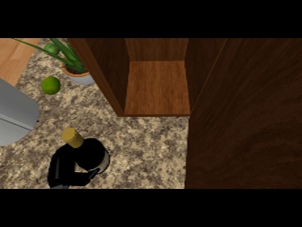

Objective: Pick up the wine, place it into the cabinet and close the cabinet

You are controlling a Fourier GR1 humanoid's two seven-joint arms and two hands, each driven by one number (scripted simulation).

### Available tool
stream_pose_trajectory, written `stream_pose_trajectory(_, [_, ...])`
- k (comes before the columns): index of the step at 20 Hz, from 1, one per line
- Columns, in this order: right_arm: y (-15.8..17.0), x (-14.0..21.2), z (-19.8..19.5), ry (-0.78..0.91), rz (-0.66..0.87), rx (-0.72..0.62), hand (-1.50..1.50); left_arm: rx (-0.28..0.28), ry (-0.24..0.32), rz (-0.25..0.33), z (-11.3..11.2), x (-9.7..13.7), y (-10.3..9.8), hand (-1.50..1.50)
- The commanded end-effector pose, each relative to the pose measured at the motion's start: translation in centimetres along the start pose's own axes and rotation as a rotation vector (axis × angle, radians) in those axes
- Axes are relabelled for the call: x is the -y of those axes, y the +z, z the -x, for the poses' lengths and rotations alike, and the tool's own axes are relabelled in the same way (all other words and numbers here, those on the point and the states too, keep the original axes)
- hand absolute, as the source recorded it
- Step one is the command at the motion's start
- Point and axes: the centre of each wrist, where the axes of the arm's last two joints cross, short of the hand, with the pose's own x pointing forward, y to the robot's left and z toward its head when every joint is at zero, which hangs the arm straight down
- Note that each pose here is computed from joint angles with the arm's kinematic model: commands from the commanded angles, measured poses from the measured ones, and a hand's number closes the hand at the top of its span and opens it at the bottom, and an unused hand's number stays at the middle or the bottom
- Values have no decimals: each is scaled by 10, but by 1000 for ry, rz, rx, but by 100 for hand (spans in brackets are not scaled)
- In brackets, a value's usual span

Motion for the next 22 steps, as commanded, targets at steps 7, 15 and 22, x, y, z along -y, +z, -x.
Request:
stream_pose_trajectory(7, [-3, 6, 0, -10, 9, -15, -150, -17, 106, 122, 5, -12, 68, 150])
stream_pose_trajectory(15, [1, -3, -4, -28, 13, -4, -150, 31, 143, 195, -50, 21, 43, 150])
stream_pose_trajectory(22, [5, 7, 16, -10, -3, -15, -150, 15, 181, 220, -92, 69, 46, 150])
